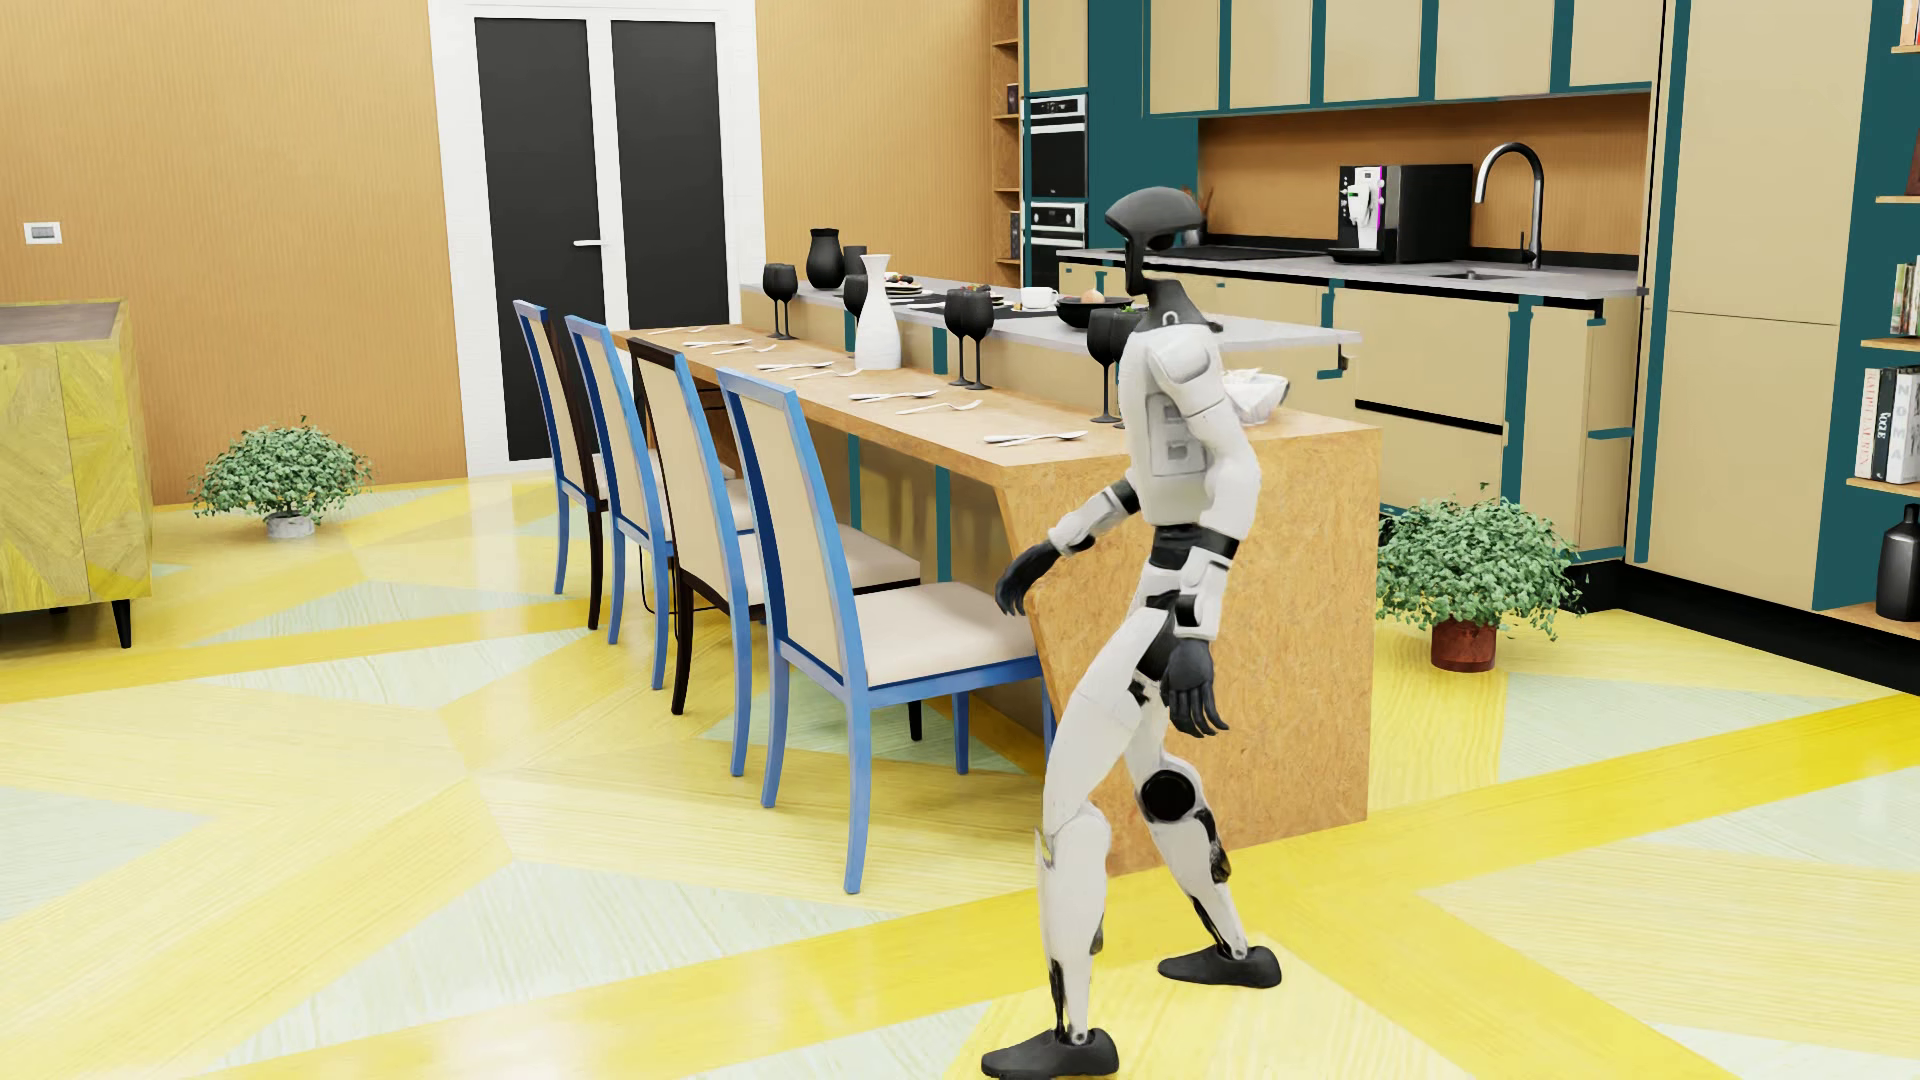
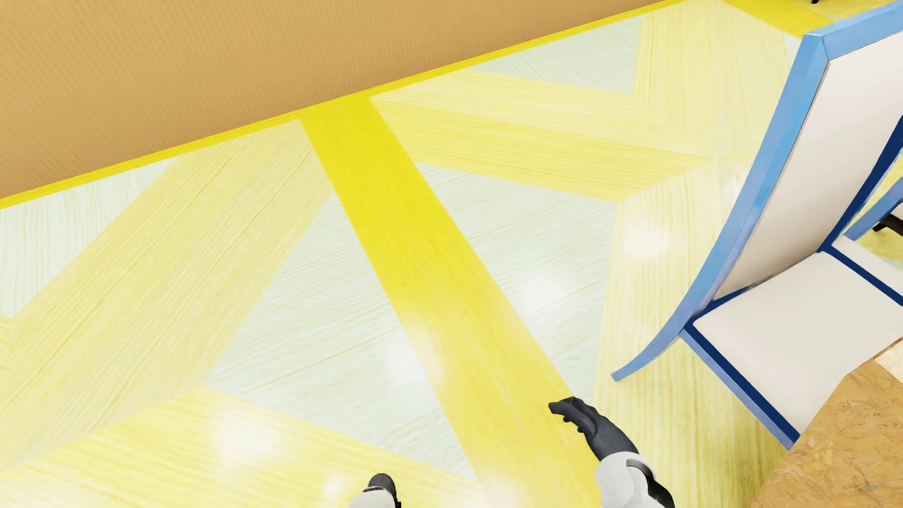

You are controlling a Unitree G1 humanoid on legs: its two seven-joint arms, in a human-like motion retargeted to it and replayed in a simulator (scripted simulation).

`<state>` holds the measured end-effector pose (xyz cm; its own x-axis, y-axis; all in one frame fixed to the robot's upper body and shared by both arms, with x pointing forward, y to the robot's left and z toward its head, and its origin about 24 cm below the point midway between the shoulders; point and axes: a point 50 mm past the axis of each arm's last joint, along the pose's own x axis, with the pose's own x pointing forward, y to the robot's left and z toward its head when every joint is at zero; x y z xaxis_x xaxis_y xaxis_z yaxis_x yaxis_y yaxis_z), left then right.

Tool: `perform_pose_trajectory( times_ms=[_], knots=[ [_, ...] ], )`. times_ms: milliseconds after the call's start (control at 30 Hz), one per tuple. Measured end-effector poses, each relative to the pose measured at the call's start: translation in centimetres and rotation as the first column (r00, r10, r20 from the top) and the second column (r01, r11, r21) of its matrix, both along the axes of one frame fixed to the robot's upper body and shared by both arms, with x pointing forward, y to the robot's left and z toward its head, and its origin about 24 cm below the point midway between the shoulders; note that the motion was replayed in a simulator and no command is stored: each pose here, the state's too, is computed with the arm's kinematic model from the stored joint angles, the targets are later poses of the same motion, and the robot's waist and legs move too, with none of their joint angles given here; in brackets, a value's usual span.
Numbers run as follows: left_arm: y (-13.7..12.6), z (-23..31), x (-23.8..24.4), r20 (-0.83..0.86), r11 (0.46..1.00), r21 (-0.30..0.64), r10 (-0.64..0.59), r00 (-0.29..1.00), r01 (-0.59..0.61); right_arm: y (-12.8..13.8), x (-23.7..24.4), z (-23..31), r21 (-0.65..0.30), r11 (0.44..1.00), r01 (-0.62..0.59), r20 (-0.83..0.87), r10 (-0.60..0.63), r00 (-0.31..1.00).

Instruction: Approach the chair

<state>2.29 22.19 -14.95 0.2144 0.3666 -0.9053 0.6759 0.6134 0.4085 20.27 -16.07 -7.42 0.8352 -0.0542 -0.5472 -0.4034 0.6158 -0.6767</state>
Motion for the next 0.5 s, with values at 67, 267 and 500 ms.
perform_pose_trajectory(
  times_ms=[67,267,500],
  knots=[
    [-1.2,-0.2,0.0,-0.017,0.994,-0.036,-0.106,0.994,0.106,1.5,0.5,0.5,0.022,0.999,-0.047,0.028,0.046,0.999],
    [1.3,0.3,4.5,0.004,0.971,0.093,-0.22,0.975,0.219,-1.9,-4.7,-3.1,-0.049,0.996,0.069,-0.182,-0.076,0.98],
    [5.5,11.8,22.2,0.617,0.94,0.314,-0.311,0.723,0.136,-4.6,-21.8,-9.0,-0.208,0.942,0.264,-0.763,-0.325,0.559]
  ],
)
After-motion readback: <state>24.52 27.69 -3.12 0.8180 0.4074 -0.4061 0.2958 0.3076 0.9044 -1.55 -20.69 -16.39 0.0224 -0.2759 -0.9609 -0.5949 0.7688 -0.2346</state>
